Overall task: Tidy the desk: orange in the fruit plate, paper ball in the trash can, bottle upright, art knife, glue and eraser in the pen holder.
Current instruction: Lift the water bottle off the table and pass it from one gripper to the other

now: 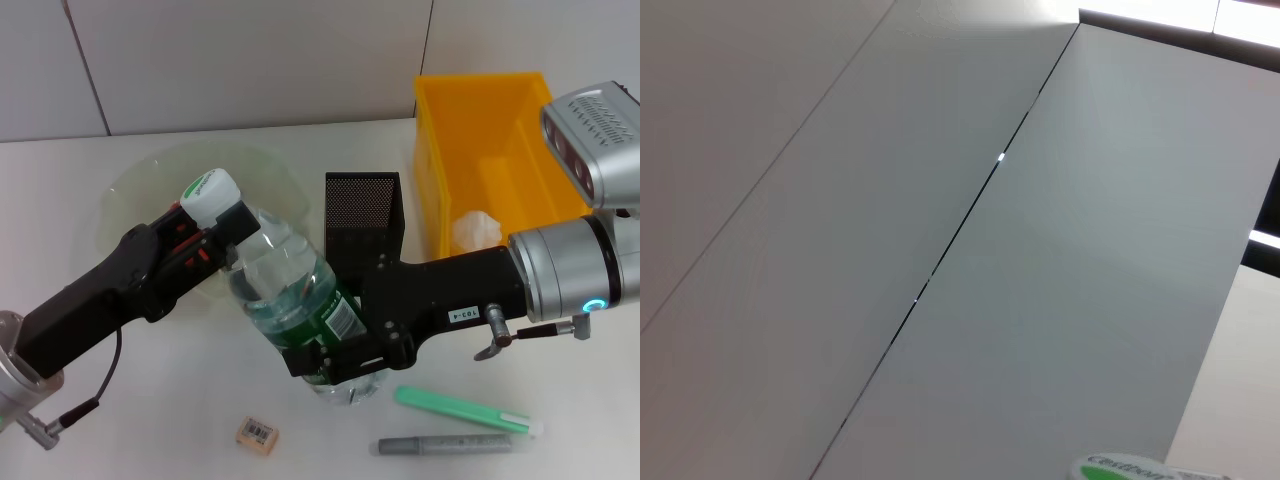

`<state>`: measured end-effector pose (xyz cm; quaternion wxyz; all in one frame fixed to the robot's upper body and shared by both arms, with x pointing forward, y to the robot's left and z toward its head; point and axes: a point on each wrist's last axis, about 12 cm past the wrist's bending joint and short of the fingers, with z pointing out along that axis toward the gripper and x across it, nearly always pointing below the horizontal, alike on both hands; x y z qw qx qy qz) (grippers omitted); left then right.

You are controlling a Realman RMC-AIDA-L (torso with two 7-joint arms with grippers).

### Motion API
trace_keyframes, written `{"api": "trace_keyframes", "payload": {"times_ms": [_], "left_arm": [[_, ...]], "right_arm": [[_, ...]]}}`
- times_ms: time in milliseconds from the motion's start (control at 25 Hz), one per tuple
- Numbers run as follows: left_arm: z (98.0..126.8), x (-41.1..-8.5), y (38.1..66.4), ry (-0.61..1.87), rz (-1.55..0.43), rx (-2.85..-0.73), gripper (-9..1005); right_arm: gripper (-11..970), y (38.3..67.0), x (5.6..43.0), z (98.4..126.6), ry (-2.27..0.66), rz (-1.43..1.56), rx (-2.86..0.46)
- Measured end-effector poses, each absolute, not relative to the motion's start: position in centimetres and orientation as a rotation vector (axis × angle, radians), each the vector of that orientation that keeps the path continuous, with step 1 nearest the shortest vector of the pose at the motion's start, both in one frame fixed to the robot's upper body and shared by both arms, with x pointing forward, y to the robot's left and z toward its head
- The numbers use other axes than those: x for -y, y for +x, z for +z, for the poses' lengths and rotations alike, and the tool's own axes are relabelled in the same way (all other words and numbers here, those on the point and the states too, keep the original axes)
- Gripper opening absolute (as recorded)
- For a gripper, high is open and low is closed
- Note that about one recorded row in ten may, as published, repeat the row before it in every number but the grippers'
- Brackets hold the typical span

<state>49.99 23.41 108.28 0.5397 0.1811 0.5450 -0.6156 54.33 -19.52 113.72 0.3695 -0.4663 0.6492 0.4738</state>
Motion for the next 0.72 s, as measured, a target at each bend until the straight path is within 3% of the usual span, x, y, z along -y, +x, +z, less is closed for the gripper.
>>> {"api": "trace_keyframes", "payload": {"times_ms": [120,320,720], "left_arm": [[108.36,-23.4,50.2,0.425,-1.471,-1.305,691],[108.41,-23.36,50.28,0.424,-1.473,-1.304,472],[108.48,-23.29,50.42,0.432,-1.474,-1.306,443]], "right_arm": [[776,54.34,19.51,113.73,-1.198,1.215,-1.665],[790,54.32,19.49,113.66,-1.198,1.218,-1.666],[818,54.2,19.07,113.29,-1.221,1.239,-1.685]]}}
